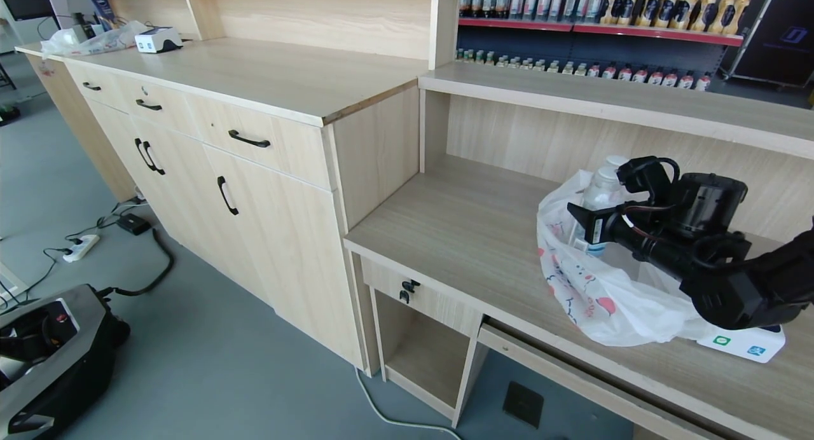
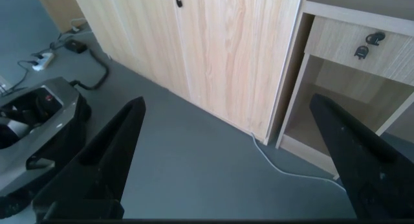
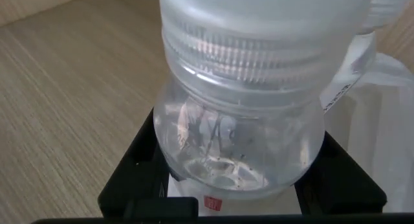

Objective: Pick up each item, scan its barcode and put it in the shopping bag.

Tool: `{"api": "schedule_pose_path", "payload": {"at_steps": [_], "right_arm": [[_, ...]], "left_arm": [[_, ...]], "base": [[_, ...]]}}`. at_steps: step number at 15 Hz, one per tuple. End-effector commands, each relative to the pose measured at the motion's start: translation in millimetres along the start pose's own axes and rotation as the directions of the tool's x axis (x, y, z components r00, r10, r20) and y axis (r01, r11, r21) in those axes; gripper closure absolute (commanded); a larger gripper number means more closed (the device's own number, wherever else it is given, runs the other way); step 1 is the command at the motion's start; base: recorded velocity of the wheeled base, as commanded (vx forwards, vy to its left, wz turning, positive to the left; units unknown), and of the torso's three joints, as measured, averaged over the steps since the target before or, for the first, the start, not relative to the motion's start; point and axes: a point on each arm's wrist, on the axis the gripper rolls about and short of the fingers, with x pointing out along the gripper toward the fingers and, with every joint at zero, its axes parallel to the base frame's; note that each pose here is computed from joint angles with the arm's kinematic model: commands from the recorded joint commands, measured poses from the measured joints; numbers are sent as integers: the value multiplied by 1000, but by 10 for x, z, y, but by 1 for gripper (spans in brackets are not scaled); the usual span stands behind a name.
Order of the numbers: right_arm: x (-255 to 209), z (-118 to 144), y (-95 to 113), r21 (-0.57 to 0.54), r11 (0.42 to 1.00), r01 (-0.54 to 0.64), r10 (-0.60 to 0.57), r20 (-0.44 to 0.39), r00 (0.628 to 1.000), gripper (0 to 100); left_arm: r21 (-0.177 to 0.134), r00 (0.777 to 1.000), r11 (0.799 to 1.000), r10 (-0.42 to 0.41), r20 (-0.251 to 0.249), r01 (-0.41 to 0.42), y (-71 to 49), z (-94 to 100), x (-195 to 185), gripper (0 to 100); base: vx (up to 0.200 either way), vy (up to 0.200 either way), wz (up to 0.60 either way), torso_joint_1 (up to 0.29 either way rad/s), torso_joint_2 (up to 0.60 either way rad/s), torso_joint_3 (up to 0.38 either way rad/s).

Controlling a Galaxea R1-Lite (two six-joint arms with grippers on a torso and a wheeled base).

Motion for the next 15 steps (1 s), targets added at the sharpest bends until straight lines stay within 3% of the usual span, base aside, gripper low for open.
{"api": "schedule_pose_path", "payload": {"at_steps": [1, 15], "right_arm": [[87, -92, 60, -1, 1000, -16, 16, -11, 1000, 100], [160, -311, -56, 3, 1000, -16, 16, -46, 999, 100]], "left_arm": [[0, 1000, 1000, 0, -1, 0, 0, 0, 1, 0], [0, 1000, 1000, 0, -1, 0, 0, 0, 1, 0]], "base": [[0, 0, 0, 0, 0, 0], [0, 0, 0, 0, 0, 0]]}}
